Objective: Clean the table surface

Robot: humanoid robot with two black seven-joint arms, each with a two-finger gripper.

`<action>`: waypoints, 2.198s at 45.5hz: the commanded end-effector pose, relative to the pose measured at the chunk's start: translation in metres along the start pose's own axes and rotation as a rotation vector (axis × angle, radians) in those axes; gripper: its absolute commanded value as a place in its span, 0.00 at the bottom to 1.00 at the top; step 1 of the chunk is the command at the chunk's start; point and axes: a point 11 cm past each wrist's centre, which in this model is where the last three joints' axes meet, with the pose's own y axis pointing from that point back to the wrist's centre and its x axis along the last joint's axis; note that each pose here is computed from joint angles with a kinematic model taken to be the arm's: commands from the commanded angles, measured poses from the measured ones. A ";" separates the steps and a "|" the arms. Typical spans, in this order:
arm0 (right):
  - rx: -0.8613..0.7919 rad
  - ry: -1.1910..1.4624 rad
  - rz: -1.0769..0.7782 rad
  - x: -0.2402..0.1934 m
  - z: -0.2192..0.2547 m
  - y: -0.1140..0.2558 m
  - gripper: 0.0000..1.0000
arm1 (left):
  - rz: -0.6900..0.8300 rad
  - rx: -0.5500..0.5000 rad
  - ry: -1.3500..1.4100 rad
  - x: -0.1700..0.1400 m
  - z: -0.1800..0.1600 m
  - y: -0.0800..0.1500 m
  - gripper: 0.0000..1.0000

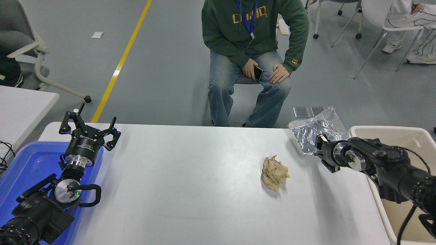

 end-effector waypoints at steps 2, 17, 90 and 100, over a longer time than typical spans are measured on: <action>0.032 0.018 -0.032 0.022 0.000 0.034 0.00 | 0.000 0.000 0.000 0.000 0.000 0.000 1.00; 0.067 0.054 -0.024 0.063 0.002 0.097 0.00 | -0.001 0.000 0.001 0.000 0.000 0.000 1.00; -0.064 0.115 0.270 0.215 0.049 0.189 0.00 | 0.000 -0.001 0.000 0.000 0.000 0.000 1.00; -0.152 0.102 0.383 0.238 0.070 0.161 0.00 | 0.000 -0.002 0.000 0.000 0.000 0.000 1.00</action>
